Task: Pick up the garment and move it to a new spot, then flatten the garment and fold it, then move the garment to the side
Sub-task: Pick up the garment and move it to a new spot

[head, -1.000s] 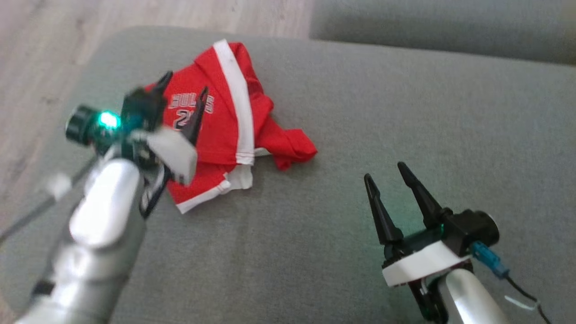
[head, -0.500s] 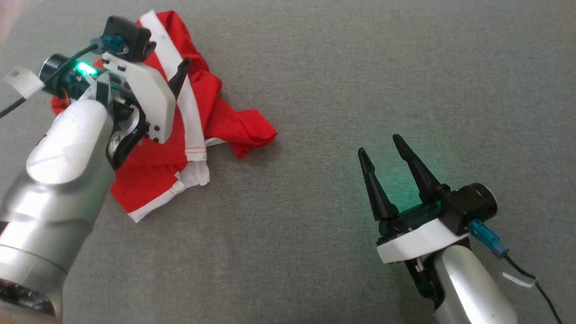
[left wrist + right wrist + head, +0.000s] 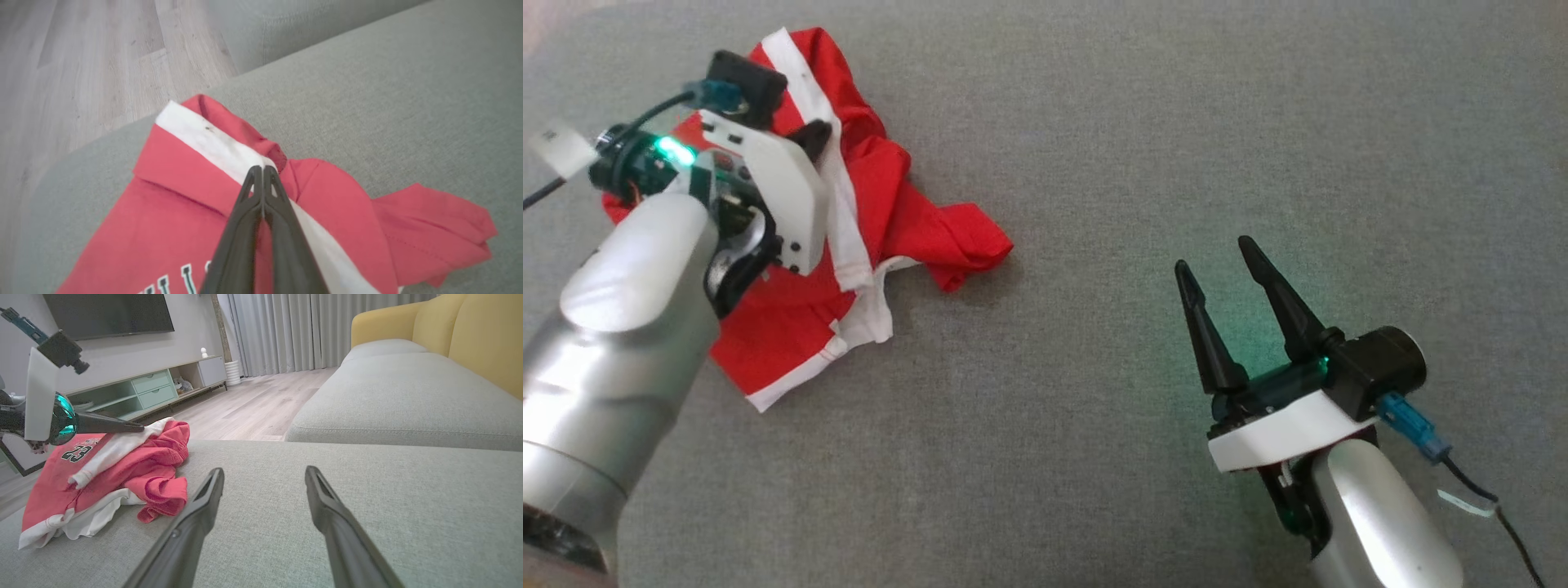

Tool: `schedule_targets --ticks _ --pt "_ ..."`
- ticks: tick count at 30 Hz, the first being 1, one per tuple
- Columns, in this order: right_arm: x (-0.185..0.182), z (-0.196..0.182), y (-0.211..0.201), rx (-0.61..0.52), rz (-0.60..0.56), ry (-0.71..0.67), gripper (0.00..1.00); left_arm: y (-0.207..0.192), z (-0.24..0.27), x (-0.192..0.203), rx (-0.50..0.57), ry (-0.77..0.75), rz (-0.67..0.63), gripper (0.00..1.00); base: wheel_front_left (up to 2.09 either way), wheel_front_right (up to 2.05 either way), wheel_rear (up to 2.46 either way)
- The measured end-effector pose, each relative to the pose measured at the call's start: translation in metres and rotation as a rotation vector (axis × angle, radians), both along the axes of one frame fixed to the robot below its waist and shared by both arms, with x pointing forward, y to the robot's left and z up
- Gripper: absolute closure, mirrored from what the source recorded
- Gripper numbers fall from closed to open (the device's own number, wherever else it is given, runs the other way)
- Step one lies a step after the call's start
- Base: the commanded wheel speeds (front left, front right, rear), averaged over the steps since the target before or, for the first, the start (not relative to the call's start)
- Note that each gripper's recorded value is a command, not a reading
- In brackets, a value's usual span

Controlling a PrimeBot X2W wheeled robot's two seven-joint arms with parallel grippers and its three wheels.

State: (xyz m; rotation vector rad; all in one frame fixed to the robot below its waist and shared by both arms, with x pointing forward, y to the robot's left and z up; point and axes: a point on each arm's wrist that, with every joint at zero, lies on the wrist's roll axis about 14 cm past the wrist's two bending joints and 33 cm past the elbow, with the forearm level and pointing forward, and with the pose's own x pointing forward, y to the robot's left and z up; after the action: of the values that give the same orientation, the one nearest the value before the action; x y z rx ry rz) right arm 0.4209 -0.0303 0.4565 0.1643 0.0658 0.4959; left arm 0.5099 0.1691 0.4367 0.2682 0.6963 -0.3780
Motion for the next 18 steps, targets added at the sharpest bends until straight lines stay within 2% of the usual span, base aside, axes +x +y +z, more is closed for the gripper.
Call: schedule_targets --ticks 6,10,11,18 --pt "-0.007 0.013 0.002 0.002 0.004 -0.026 0.0 0.007 0.05 0.006 -0.057 -0.188 0.016 1.0 0.0 0.0 0.0" --pt "-0.012 0.026 0.002 0.01 0.002 -0.056 0.0 0.006 0.105 0.01 -0.162 -0.391 0.03 1.0 0.0 0.0 0.0" --pt "-0.012 0.026 0.002 0.01 0.002 -0.056 0.0 0.006 0.105 0.01 -0.162 -0.391 0.03 1.0 0.0 0.0 0.0" --pt "-0.032 0.032 -0.005 0.022 -0.019 -0.054 0.0 -0.002 0.214 -0.008 -0.435 -0.707 0.066 1.0 0.0 0.0 0.0"
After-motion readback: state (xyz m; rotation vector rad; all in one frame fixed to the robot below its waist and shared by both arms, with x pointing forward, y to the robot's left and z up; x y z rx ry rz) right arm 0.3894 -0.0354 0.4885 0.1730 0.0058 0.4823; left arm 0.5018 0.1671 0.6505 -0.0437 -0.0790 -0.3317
